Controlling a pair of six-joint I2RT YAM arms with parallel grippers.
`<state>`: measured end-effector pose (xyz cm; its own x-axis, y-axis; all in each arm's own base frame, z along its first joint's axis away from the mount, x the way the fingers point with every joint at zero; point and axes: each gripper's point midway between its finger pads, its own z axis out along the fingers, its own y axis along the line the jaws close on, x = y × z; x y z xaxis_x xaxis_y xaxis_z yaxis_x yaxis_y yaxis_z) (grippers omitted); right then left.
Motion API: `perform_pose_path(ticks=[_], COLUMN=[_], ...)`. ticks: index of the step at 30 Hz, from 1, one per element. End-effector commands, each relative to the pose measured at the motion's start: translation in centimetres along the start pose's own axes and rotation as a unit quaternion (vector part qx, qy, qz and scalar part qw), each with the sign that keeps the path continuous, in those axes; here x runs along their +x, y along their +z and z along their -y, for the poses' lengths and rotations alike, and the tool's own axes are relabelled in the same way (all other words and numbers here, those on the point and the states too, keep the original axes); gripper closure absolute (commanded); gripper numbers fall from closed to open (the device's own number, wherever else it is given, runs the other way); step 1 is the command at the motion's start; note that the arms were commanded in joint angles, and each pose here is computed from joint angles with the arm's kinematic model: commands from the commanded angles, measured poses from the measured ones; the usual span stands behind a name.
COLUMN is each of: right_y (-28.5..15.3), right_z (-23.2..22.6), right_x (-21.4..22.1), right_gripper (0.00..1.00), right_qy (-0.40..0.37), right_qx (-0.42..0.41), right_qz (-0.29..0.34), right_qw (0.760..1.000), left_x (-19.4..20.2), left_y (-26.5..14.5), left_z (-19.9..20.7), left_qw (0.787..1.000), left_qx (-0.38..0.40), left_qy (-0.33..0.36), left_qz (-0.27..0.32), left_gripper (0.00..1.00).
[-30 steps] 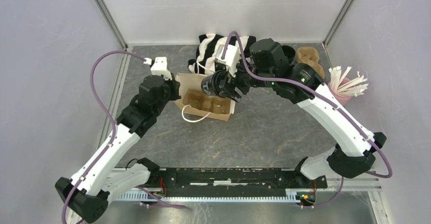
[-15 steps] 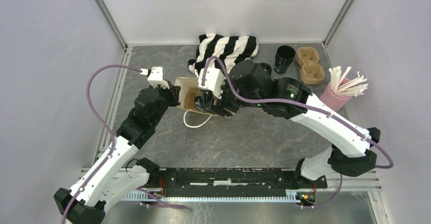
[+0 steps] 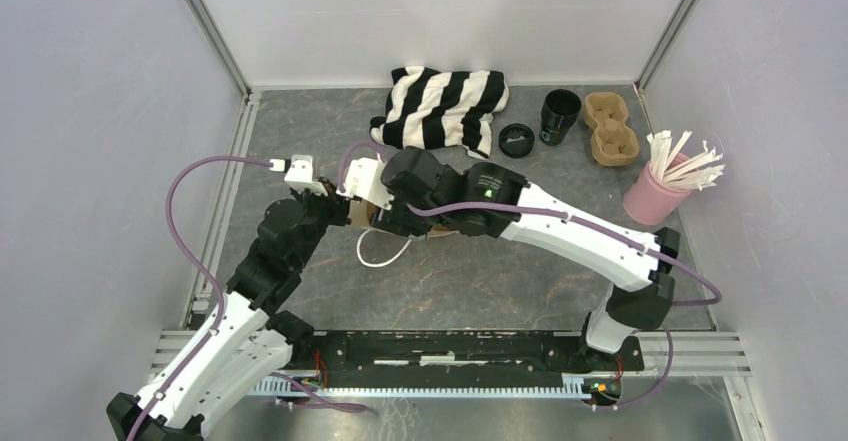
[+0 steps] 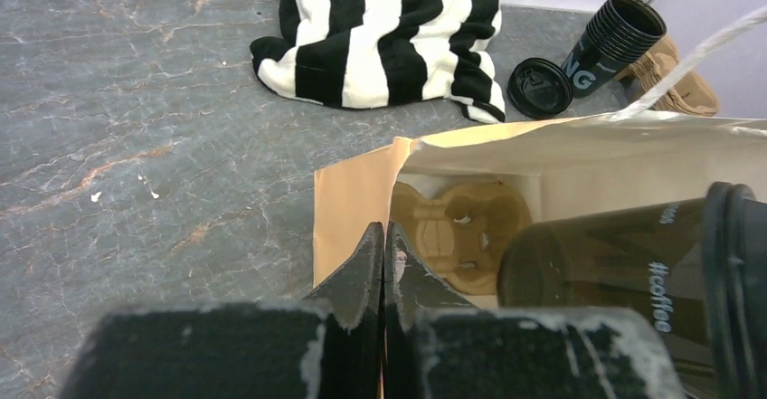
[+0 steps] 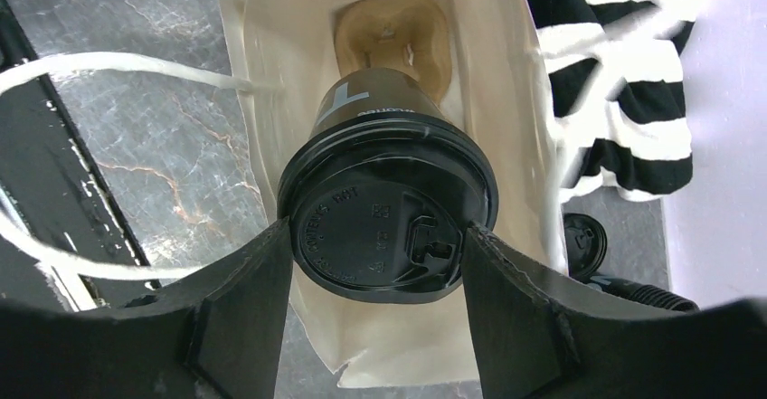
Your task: Pack the takeout coffee
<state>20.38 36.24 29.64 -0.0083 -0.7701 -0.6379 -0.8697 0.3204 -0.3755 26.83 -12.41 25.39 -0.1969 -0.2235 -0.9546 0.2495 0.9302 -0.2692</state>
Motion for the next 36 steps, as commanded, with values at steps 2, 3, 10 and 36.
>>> perform_pose_path(ticks=[2, 3, 10, 36], right_y=[0.5, 1.0, 3.0, 5.8], right_z=[1.5, 1.5, 1.6, 2.6], right_x=[-0.3, -0.1, 1.9, 5.8], right_gripper=[0.33, 0.33, 0.33, 0.32], right_qy=[-0.013, -0.019, -0.045, -0.066], right_qx=[0.05, 0.051, 0.071, 0.098], right_qz=[-0.022, -0.029, -0.073, -0.107], right_qw=[0.998, 0.998, 0.994, 0.987], left_x=[-1.2, -0.9, -0.8, 2.9], left_y=[0.0, 0.0, -0.9, -3.3], left_z=[0.8, 0.8, 1.2, 3.1], left_qw=[0.999, 0.999, 0.997, 0.983], left_qx=[0.03, 0.033, 0.056, 0.16], left_qy=[0.022, 0.021, 0.016, 0.087], left_qz=[0.04, 0.037, 0.058, 0.035], left_gripper=[0.98, 0.98, 0.98, 0.98])
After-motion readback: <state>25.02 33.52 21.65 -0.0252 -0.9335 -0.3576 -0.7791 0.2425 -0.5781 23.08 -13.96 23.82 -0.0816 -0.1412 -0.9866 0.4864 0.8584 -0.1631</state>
